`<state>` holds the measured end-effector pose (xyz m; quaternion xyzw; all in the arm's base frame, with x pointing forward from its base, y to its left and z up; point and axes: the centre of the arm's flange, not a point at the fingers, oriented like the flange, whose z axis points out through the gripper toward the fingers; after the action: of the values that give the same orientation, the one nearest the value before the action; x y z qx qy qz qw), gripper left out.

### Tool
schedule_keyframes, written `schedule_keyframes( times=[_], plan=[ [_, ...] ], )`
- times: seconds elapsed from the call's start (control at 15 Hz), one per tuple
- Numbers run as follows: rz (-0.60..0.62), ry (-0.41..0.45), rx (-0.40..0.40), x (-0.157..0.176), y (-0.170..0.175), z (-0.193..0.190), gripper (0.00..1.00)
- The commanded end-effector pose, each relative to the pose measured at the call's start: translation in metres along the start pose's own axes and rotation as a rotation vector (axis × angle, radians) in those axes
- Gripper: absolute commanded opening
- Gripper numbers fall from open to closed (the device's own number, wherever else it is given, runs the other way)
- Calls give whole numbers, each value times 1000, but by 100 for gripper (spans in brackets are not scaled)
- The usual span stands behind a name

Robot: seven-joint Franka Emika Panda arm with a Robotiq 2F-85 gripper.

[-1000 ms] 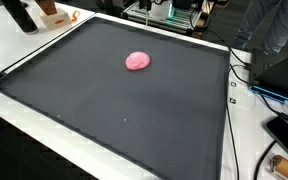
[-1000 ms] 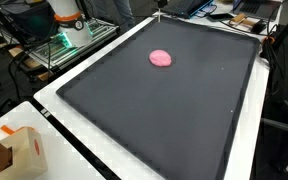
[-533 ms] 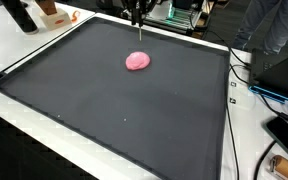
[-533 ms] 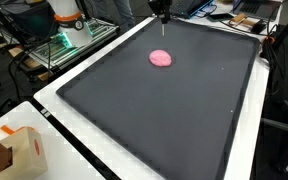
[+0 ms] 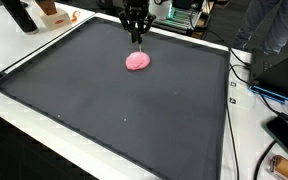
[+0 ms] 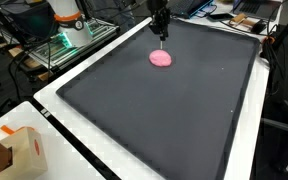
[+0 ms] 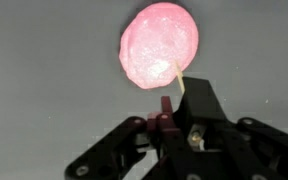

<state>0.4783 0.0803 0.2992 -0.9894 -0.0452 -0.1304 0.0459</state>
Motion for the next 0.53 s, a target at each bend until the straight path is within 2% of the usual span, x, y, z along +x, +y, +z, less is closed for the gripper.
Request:
schedule_keyframes(
  times=[0.0, 0.47],
  plan=[
    [-6, -18, 13, -3, 9, 20, 6],
    [-18, -42, 15, -4, 6, 38, 6]
  ],
)
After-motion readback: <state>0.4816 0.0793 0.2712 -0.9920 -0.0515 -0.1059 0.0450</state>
